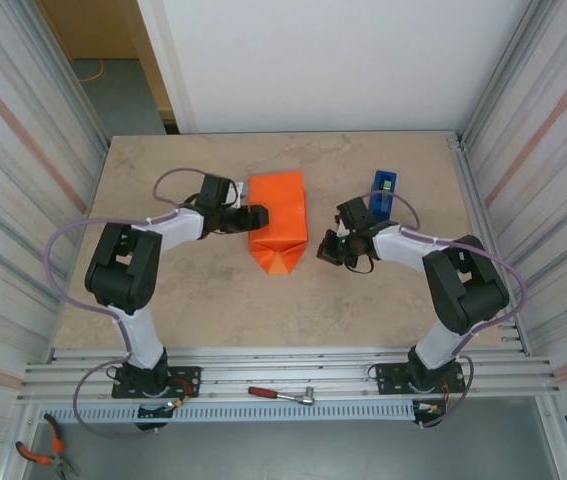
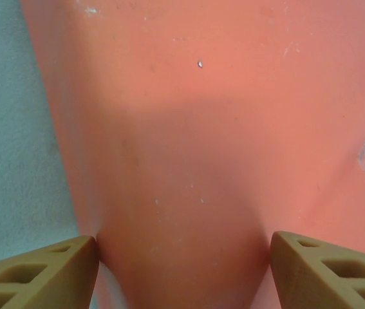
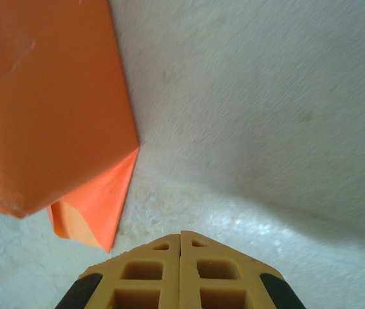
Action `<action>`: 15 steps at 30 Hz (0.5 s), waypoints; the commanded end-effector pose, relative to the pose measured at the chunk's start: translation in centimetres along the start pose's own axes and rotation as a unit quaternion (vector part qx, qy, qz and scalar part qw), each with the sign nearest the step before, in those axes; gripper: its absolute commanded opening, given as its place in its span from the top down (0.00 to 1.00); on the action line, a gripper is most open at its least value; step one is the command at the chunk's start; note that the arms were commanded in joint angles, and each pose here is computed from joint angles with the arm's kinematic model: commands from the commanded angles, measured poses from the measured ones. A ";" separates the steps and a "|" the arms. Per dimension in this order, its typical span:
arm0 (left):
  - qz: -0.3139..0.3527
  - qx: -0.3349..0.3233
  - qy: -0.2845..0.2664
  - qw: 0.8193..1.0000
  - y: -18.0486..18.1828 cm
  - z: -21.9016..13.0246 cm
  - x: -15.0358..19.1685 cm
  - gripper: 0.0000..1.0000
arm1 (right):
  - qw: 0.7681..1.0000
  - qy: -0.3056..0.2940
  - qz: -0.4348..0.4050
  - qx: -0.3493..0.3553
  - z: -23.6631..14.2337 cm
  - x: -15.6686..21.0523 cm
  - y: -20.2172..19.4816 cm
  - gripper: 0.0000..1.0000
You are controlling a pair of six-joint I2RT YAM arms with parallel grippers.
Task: Wrap the gift box in paper
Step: Fold the wrapping paper for the gift box.
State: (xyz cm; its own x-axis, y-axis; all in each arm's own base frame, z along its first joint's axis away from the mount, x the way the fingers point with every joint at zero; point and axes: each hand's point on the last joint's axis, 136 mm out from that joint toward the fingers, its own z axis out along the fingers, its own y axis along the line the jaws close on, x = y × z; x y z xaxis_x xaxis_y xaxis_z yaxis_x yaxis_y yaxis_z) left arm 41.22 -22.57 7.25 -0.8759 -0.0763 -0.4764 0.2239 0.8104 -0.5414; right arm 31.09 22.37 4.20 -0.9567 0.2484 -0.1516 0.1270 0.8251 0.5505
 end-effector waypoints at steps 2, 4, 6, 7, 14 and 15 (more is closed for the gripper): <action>0.002 -0.015 -0.050 0.999 0.5 -3.1 -2.4 0.27 | 0.999 0.012 -0.038 -0.002 -0.2 2.1 1.0 1.00; -0.001 -0.024 -0.070 0.997 0.7 -4.8 -3.2 0.26 | 0.999 0.008 -0.045 -0.004 -0.1 2.5 1.5 1.00; 0.007 -0.033 -0.081 0.996 0.5 -6.5 -3.4 0.25 | 0.999 0.004 -0.048 -0.007 0.1 2.7 1.8 1.00; 0.013 -0.034 -0.081 0.996 0.3 -7.2 -3.0 0.25 | 0.999 0.002 -0.049 -0.008 0.3 2.8 1.9 1.00; 0.029 -0.005 -0.060 0.998 -2.1 -8.5 3.3 0.74 | 0.999 -0.009 -0.037 -0.018 1.6 2.4 2.5 1.00; 0.032 -0.002 -0.054 0.998 -2.4 -8.2 4.4 0.83 | 0.999 -0.010 -0.033 -0.019 1.8 2.3 2.5 1.00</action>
State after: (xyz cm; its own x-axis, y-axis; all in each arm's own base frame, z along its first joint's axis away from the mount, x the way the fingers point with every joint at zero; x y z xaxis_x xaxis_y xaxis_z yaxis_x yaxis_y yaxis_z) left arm 35.78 -19.12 14.12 -0.7824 -0.1276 -0.6095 0.2637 0.8188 -0.5099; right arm 29.35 25.70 4.52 -0.9630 0.1710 -0.2084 0.0235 0.8233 0.5672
